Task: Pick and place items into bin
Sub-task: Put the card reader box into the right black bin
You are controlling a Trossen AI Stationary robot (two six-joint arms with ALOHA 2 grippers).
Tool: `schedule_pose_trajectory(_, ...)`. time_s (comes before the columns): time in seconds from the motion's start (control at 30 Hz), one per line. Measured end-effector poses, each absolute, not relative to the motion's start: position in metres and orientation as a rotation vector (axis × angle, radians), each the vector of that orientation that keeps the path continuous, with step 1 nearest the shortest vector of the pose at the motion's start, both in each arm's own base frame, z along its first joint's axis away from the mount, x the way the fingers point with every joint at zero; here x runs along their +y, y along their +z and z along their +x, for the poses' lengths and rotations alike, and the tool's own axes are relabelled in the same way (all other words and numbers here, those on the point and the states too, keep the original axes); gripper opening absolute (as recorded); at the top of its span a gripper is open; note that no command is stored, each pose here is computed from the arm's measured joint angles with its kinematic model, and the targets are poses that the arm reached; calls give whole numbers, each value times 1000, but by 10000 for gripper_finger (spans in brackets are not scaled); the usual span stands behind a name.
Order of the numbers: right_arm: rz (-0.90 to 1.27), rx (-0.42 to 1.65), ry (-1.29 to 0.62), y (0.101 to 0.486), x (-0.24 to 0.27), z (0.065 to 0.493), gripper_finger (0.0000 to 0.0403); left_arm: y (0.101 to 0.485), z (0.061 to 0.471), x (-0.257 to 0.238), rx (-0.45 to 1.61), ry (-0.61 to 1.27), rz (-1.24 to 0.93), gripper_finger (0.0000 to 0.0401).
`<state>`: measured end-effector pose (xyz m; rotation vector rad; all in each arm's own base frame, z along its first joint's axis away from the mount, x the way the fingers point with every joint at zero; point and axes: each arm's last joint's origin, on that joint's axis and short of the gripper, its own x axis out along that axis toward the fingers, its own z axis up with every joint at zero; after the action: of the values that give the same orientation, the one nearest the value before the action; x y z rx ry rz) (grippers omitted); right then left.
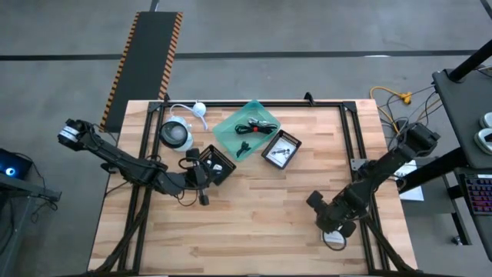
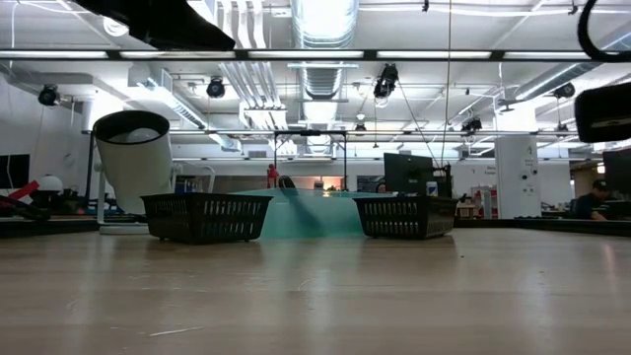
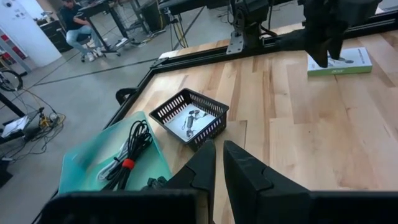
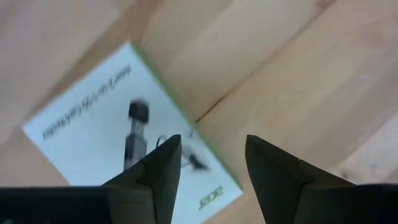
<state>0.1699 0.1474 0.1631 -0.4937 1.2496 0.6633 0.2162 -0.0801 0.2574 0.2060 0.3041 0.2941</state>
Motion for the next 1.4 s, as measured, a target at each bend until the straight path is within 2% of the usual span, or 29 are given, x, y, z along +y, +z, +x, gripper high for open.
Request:
schedule_pose_trajectory(0.3,-628,1268,707,152,151,170,148,255,216,-80,310,294,209,15)
schedule_pose_trajectory(0.7,-682,1243,757,146,152,171,123,255,216,-80,308,295,208,15)
schedule_pose_trajectory(0.97,-728,1317,788,129,156,176,116,254,215,-79,310,298,187,15)
schedule_pose_trajectory(1.1,-698,1316,762,133,157,177,90,254,215,-79,310,298,187,15)
schedule_pose_trajectory(1.3,-658,1248,731,148,158,179,19,254,215,-80,310,298,187,15)
schedule_pose_trajectory(1.4,-692,1250,742,150,157,178,13,254,215,-80,309,298,186,15)
